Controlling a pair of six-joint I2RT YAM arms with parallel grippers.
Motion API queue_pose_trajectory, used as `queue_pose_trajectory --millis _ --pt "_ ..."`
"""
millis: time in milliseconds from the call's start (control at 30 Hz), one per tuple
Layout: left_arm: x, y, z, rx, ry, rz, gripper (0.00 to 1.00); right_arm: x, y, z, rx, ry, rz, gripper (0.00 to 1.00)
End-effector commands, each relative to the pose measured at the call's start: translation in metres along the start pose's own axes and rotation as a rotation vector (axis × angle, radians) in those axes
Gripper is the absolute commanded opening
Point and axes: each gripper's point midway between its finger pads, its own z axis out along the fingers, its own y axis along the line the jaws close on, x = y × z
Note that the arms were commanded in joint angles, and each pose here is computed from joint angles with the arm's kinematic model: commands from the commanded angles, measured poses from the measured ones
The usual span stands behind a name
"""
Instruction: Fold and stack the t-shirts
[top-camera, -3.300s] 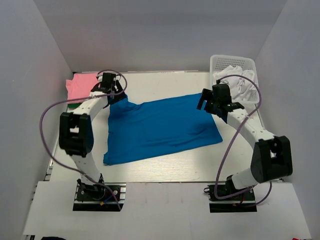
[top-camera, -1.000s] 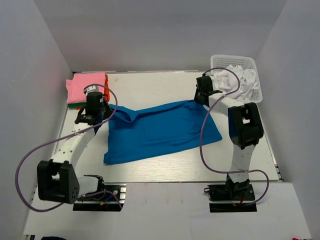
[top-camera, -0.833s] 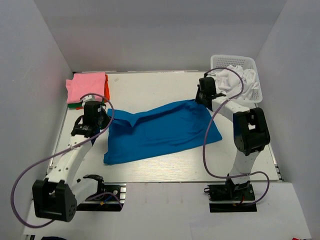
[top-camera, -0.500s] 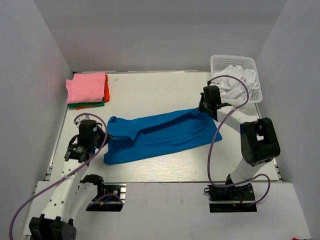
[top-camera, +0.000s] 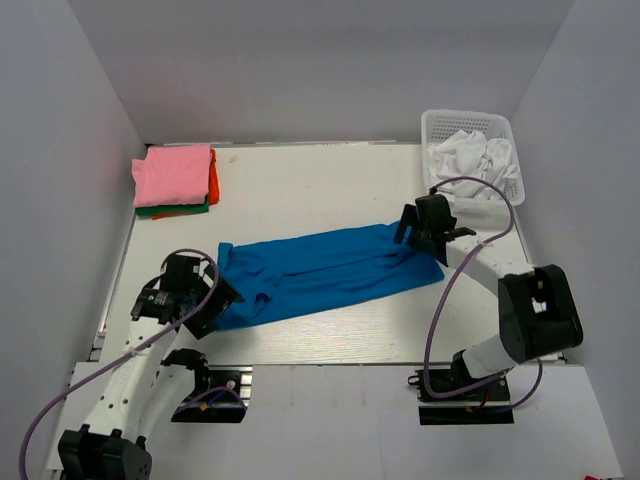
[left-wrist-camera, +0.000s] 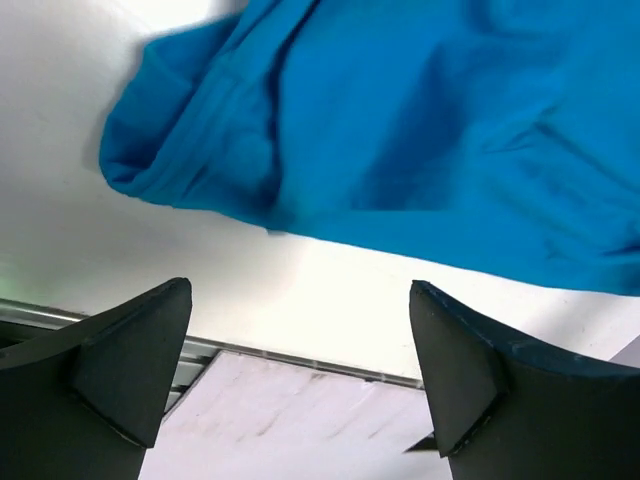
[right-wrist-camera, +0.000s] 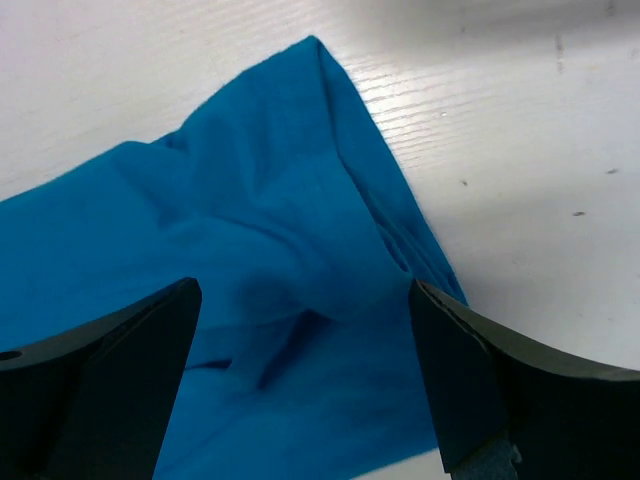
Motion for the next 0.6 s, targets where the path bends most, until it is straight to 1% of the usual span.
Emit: queue_pose_trajectory --millis 0,33,67,100,167,200,233,267,300,333,367,400,433,467,500,533,567 --pt "-0.033 -0.022 -0.028 0.041 -0.144 0.050 1.00 -0.034 0.002 -0.030 -0.002 -0.107 0.033 0.90" --pt "-0.043 -0.029 -0.030 0.054 -0.180 0.067 1.00 -0.039 0.007 -0.035 -0.035 -0.116 0.031 0.90" --pt "-0.058 -0.044 -0.033 0.093 -0.232 0.069 1.00 -0.049 0.013 -0.045 -0.063 -0.147 0.033 0.90" --pt "-0.069 -0.051 -0.032 0.094 -0.266 0.082 1.00 -0.054 0.018 -0.048 -0.087 -0.158 0.015 0.90" --pt "-0.087 -0.063 -0.019 0.074 -0.289 0.101 1.00 -0.063 0.026 -0.058 -0.119 -0.187 0.003 0.90" --pt "-0.100 -0.072 -0.013 0.088 -0.330 0.169 1.00 -0.068 0.033 -0.061 -0.147 -0.204 -0.016 0.90" --pt "-0.108 -0.077 -0.008 0.080 -0.339 0.186 1.00 -0.072 0.038 -0.064 -0.167 -0.216 -0.047 0.90" --pt "-0.112 -0.080 0.006 0.032 -0.295 0.187 1.00 -0.072 0.042 -0.064 -0.186 -0.213 -0.061 0.90" --pt "-0.119 -0.085 0.012 0.020 -0.295 0.255 1.00 -0.072 0.045 -0.060 -0.191 -0.212 -0.077 0.90" --pt "-0.122 -0.085 0.020 -0.010 -0.279 0.264 0.95 -0.072 0.049 -0.056 -0.196 -0.203 -0.083 0.90" --pt "-0.129 -0.092 0.023 -0.018 -0.274 0.286 0.93 -0.070 0.051 -0.053 -0.205 -0.193 -0.093 0.90" --pt "-0.130 -0.078 0.039 -0.118 -0.233 0.306 0.89 -0.066 0.057 -0.045 -0.228 -0.176 -0.103 0.90" --pt "-0.135 -0.072 0.043 -0.166 -0.236 0.294 0.78 -0.064 0.063 -0.039 -0.243 -0.166 -0.108 0.90" --pt "-0.146 -0.074 0.043 -0.197 -0.272 0.291 0.76 -0.062 0.071 -0.037 -0.280 -0.155 -0.106 0.90" --pt "-0.147 -0.071 0.045 -0.219 -0.266 0.292 0.73 -0.054 0.074 -0.024 -0.280 -0.116 -0.113 0.90" --pt "-0.149 -0.071 0.051 -0.224 -0.262 0.325 0.67 -0.052 0.078 -0.020 -0.291 -0.101 -0.110 0.90" --pt "-0.152 -0.074 0.052 -0.214 -0.273 0.336 0.67 -0.055 0.081 -0.017 -0.301 -0.094 -0.101 0.90"
